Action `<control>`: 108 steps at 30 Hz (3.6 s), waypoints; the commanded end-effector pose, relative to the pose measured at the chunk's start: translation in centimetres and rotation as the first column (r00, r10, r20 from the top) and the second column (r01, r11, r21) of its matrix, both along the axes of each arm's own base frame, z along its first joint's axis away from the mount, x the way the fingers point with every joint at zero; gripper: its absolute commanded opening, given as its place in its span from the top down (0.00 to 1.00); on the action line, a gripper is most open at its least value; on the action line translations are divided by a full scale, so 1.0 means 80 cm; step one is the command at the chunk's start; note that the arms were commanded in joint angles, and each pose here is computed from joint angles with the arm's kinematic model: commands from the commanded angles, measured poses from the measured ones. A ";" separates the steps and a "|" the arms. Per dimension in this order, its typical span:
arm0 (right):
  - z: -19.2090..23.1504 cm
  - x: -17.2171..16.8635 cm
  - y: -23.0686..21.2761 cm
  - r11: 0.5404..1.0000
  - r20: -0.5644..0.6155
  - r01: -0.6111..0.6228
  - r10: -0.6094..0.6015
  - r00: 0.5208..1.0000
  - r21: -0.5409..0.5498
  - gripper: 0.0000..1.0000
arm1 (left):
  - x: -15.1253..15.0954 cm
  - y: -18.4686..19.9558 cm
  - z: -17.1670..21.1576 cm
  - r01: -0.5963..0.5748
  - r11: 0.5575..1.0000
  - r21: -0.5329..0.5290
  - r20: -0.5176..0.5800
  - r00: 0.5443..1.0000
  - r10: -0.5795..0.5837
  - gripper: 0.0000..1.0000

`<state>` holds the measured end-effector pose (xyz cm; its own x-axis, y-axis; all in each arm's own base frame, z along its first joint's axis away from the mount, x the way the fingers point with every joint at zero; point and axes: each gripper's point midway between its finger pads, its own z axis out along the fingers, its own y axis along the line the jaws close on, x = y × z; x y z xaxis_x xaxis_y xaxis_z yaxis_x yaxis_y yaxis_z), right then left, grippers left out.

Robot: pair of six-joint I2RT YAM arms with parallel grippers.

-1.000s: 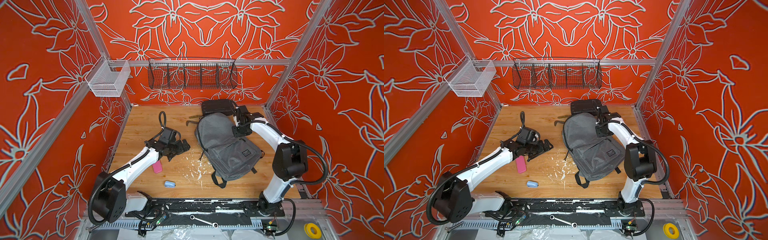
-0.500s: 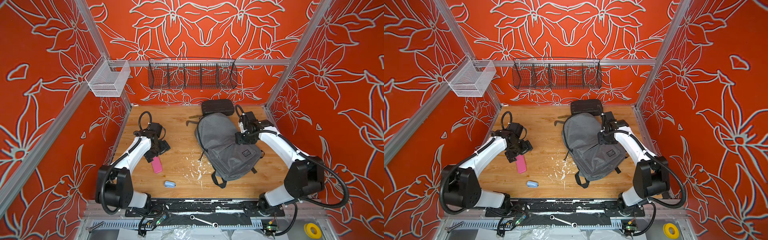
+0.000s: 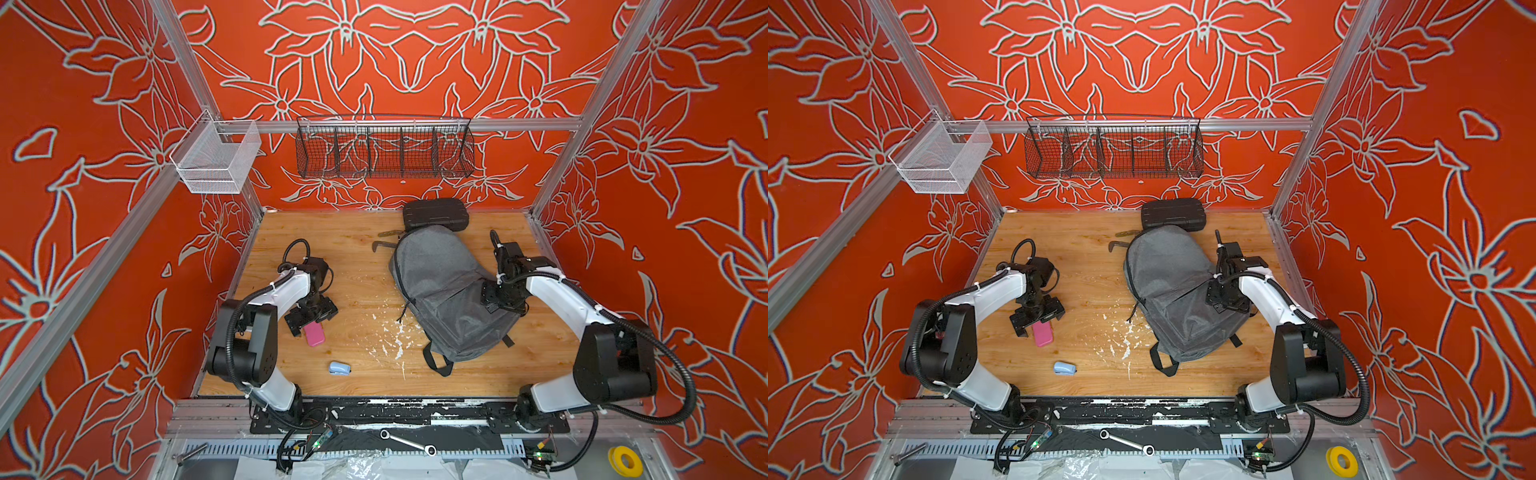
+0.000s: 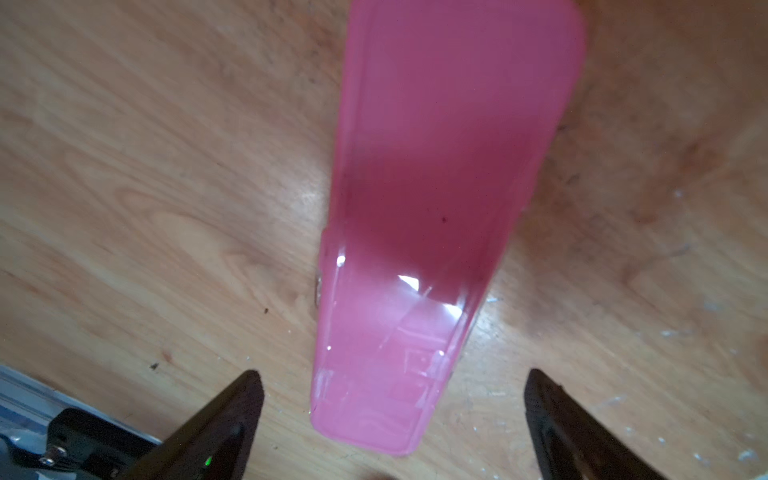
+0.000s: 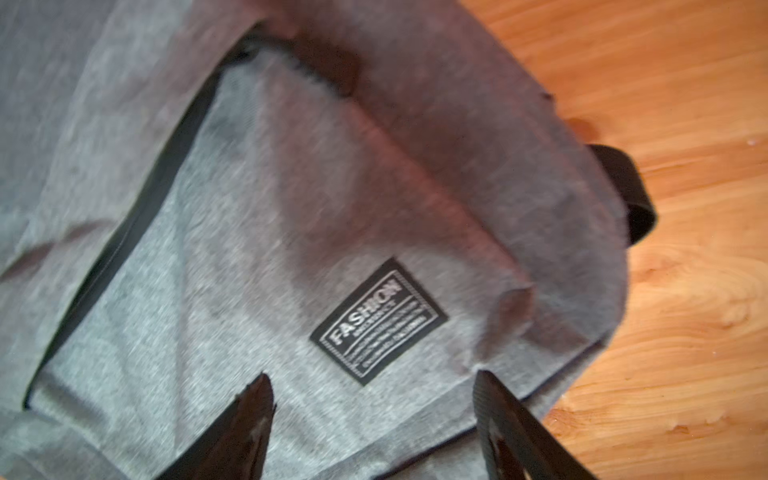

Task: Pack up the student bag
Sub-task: 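Grasp the pink pencil case with the left gripper while the right gripper holds the backpack, then carry the pink pencil case to the backpack opening while the right gripper holds it open, then insert the pink pencil case into the backpack's zipped pocket with the left gripper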

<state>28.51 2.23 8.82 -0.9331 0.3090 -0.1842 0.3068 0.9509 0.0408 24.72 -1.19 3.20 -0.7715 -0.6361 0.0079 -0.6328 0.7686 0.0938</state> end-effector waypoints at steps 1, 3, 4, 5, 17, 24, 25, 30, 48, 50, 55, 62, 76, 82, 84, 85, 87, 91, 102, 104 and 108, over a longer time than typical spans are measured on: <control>-0.018 -0.003 -0.013 0.999 -0.028 0.051 -0.051 0.998 -0.008 0.20 | -0.001 -0.004 -0.019 -0.001 1.000 -0.027 -0.011 1.000 0.001 0.07; -0.032 0.006 -0.014 0.999 -0.049 0.036 -0.037 0.998 -0.012 0.19 | -0.002 -0.007 -0.026 0.001 0.999 -0.042 -0.009 1.000 -0.001 0.11; -0.039 0.011 -0.014 1.000 -0.061 0.026 -0.026 0.998 -0.014 0.18 | -0.001 -0.009 -0.029 0.005 0.999 -0.051 -0.004 1.000 -0.006 0.13; -0.045 0.018 -0.012 1.000 -0.069 0.003 -0.004 0.998 -0.010 0.18 | -0.001 -0.011 -0.031 0.009 0.998 -0.059 0.002 1.000 -0.009 0.16; -0.054 0.116 0.011 0.940 0.035 -0.342 0.342 0.939 -0.010 0.28 | 0.025 -0.056 -0.032 0.152 0.970 -0.191 0.161 0.979 -0.122 0.56; -0.030 0.148 0.041 0.849 0.123 -0.527 0.528 0.841 -0.041 0.27 | 0.042 -0.094 -0.011 0.334 0.931 -0.144 0.201 0.931 -0.303 0.57; -0.016 0.152 0.037 0.858 0.142 -0.510 0.514 0.846 -0.064 0.25 | 0.045 -0.100 -0.006 0.361 0.922 -0.138 0.213 0.920 -0.328 0.57; 0.077 0.155 0.019 0.911 0.226 -0.387 0.410 0.884 -0.141 0.19 | 0.055 -0.129 0.014 0.425 0.890 -0.165 0.274 0.887 -0.372 0.57; 0.010 0.086 0.132 0.967 0.012 -0.237 0.237 0.971 0.094 0.43 | 0.107 -0.223 0.163 0.739 0.652 -0.170 0.608 0.599 -0.521 0.59; -0.001 0.092 0.142 0.964 0.009 -0.248 0.248 0.969 0.092 0.43 | 0.110 -0.229 0.170 0.754 0.637 -0.161 0.616 0.581 -0.532 0.59; -0.020 0.121 0.155 0.968 0.005 -0.249 0.249 0.968 0.042 0.31 | 0.116 -0.244 0.176 0.779 0.606 -0.158 0.630 0.552 -0.546 0.58; -0.060 0.149 0.164 0.982 0.013 -0.189 0.188 0.982 0.013 0.16 | 0.119 -0.267 0.179 0.819 0.558 -0.134 0.626 0.506 -0.593 0.58; -0.146 0.128 0.161 0.972 -0.183 -0.232 0.221 0.958 -0.045 0.31 | 0.128 -0.296 0.176 0.849 0.517 -0.114 0.604 0.472 -0.642 0.58; -0.159 0.089 0.168 0.936 -0.251 -0.350 0.348 0.903 0.037 0.64 | 0.130 -0.295 0.178 0.851 0.517 -0.096 0.597 0.465 -0.654 0.57; -0.158 0.070 0.168 0.917 -0.272 -0.393 0.397 0.877 0.073 0.78 | 0.130 -0.294 0.178 0.852 0.515 -0.094 0.597 0.462 -0.656 0.57; -0.156 0.063 0.167 0.909 -0.276 -0.409 0.415 0.867 0.083 0.82 | 0.130 -0.294 0.178 0.851 0.516 -0.094 0.595 0.464 -0.657 0.57; -0.146 0.050 0.167 0.882 -0.269 -0.459 0.471 0.840 0.108 0.96 | 0.130 -0.295 0.178 0.853 0.513 -0.099 0.596 0.464 -0.656 0.57; -0.101 0.048 0.164 0.840 -0.169 -0.535 0.542 0.823 0.091 1.00 | 0.127 -0.301 0.179 0.861 0.499 -0.100 0.591 0.455 -0.666 0.57; 0.031 0.069 0.182 0.738 0.265 -0.670 0.632 0.728 0.082 1.00 | 0.106 -0.342 0.166 0.919 0.367 -0.144 0.582 0.379 -0.719 0.58; 0.046 0.067 0.176 0.737 0.315 -0.670 0.618 0.720 0.085 1.00 | 0.099 -0.349 0.163 0.931 0.333 -0.149 0.585 0.354 -0.729 0.58; 0.067 0.057 0.171 0.714 0.386 -0.696 0.623 0.680 0.074 1.00 | 0.084 -0.366 0.156 0.952 0.252 -0.173 0.587 0.305 -0.750 0.58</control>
<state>33.21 14.97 12.15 -0.8705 -0.2591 -0.4186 -0.3675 0.9077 0.2024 32.66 -29.25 15.68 -0.8723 0.3475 -0.3440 0.4719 0.7827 -0.4059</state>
